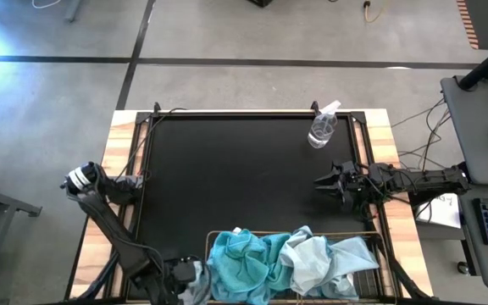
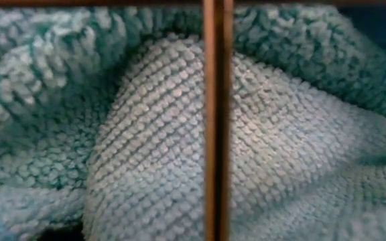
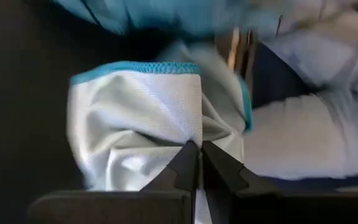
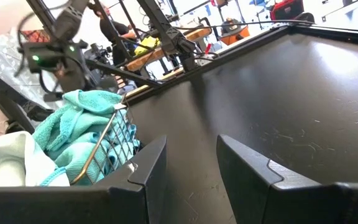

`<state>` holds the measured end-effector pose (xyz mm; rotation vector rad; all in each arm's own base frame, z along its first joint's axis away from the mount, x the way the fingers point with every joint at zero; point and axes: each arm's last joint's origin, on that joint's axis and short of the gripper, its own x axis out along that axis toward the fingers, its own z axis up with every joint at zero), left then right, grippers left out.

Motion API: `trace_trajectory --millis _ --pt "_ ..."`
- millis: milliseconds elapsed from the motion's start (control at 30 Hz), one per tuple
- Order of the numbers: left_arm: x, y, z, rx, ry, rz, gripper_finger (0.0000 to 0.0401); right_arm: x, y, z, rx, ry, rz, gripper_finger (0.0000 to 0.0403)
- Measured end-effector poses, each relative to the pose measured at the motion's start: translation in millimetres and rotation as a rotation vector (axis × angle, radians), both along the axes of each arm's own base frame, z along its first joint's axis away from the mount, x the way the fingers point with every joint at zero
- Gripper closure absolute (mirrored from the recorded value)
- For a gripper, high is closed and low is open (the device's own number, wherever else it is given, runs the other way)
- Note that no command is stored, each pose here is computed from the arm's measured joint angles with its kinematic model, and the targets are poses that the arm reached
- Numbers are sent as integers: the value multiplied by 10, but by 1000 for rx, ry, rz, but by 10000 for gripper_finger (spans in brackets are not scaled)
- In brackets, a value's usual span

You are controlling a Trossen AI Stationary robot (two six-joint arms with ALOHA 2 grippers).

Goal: Sort microfiber towel by color & place in baskets
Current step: Put the light blue towel into the right wire basket

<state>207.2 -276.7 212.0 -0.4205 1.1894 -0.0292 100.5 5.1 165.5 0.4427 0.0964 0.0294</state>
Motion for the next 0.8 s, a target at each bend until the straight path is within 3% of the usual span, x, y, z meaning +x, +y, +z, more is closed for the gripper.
trace_trajectory --millis 133,467,633,800 --pt "142 43 378 129 -103 -14 401 0 0 0 0 0 0 268" --pt "486 -9 1355 465 -598 -48 401 0 0 1 -1 -1 0 268" --pt "680 -42 1659 615 -705 -82 401 1 0 7 -1 -8 -1 268" --pt "1029 -17 1773 737 -715 -179 401 3 -1 24 -2 -31 -3 268"
